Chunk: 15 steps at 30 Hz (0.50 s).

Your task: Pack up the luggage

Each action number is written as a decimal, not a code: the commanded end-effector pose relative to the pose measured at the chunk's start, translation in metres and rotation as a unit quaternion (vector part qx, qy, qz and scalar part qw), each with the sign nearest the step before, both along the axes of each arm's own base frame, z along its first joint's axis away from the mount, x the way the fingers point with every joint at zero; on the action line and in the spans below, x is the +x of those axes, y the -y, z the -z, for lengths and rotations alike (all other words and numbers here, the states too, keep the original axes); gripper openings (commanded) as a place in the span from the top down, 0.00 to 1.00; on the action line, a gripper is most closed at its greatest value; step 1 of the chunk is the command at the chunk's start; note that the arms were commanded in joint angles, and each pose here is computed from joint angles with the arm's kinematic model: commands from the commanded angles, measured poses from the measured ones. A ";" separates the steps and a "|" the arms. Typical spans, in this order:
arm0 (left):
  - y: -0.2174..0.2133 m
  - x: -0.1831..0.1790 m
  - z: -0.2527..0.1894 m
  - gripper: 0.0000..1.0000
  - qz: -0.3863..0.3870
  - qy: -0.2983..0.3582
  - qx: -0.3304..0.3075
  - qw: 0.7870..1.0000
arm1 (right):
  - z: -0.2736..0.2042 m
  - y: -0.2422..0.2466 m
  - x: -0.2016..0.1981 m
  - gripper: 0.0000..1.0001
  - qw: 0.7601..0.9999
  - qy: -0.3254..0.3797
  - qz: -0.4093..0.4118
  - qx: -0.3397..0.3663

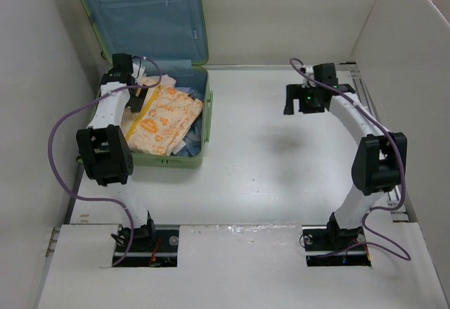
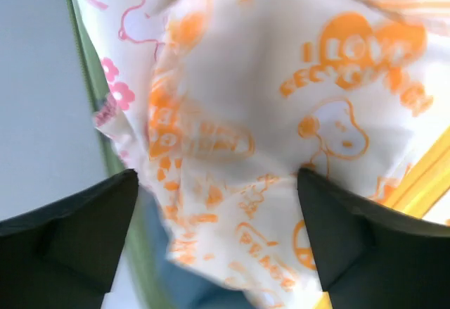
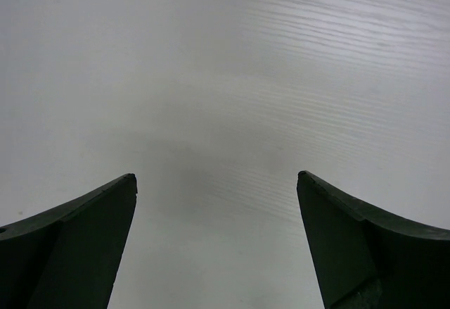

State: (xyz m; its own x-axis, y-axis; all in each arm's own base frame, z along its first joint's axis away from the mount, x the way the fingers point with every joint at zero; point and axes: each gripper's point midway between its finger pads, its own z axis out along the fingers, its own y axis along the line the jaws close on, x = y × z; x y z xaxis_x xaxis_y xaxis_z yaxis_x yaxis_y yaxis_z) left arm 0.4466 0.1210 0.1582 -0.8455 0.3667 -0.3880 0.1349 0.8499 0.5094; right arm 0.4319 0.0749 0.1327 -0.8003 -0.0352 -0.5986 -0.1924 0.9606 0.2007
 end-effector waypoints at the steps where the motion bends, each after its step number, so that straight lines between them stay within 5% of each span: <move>1: -0.011 0.005 -0.013 0.00 -0.109 0.055 -0.089 0.989 | -0.067 -0.077 0.009 0.00 0.995 0.092 -0.024 0.031; 5: -0.043 -0.003 -0.058 0.00 -0.214 0.108 -0.197 0.951 | -0.117 -0.158 0.020 0.00 0.984 0.166 -0.020 0.057; 9: -0.066 -0.019 -0.102 0.00 -0.226 0.193 -0.139 0.945 | -0.141 -0.227 0.025 0.00 0.972 0.220 -0.013 0.082; 14: -0.078 -0.030 -0.057 0.00 -0.217 0.185 -0.073 0.956 | -0.141 -0.313 0.023 0.00 0.962 0.258 -0.028 0.089; 15: -0.079 -0.027 -0.039 0.01 -0.216 0.163 -0.071 0.960 | -0.108 -0.324 0.028 0.00 0.969 0.237 -0.031 0.063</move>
